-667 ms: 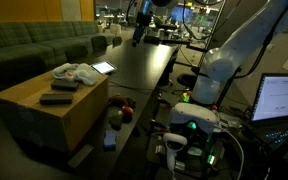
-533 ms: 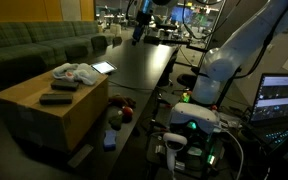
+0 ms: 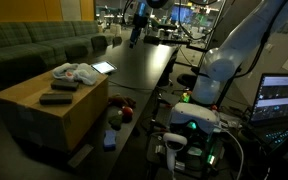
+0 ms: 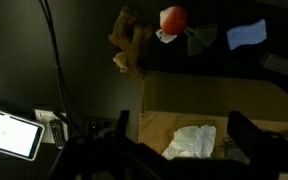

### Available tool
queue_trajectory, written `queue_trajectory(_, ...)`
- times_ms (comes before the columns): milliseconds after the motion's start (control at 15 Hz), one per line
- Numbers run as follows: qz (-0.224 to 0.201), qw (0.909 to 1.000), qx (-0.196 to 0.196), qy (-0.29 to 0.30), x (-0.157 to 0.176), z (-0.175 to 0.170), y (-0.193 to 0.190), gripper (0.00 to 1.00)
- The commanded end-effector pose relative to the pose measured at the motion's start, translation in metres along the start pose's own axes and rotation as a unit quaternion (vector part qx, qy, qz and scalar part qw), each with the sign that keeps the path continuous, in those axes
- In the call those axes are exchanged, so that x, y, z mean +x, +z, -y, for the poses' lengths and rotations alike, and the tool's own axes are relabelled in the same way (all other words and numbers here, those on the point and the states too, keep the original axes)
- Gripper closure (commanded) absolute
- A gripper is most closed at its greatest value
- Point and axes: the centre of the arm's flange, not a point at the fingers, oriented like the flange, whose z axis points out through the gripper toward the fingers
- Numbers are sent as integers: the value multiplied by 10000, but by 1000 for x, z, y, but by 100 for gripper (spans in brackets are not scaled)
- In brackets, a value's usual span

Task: Place the plastic and the towel from the box onto the table. Move the brown and red toys onto the box. Transfer the black object on the right of the box to the table. Put the blue object from the table onto the box. Pick up the black object from the box and position it on the table. Lastly, take the black object from the left side of the table and place it on the box.

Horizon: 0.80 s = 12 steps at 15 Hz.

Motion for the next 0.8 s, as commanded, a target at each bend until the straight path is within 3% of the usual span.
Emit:
queue_trajectory(0, -158, 9992, 32, -363, 46, -19, 12, 0)
queue_trajectory(333, -302, 9963, 12, -799, 106, -32, 39, 0)
queue_trajectory(733, -469, 9867, -29, -1553, 175, -14, 87, 0)
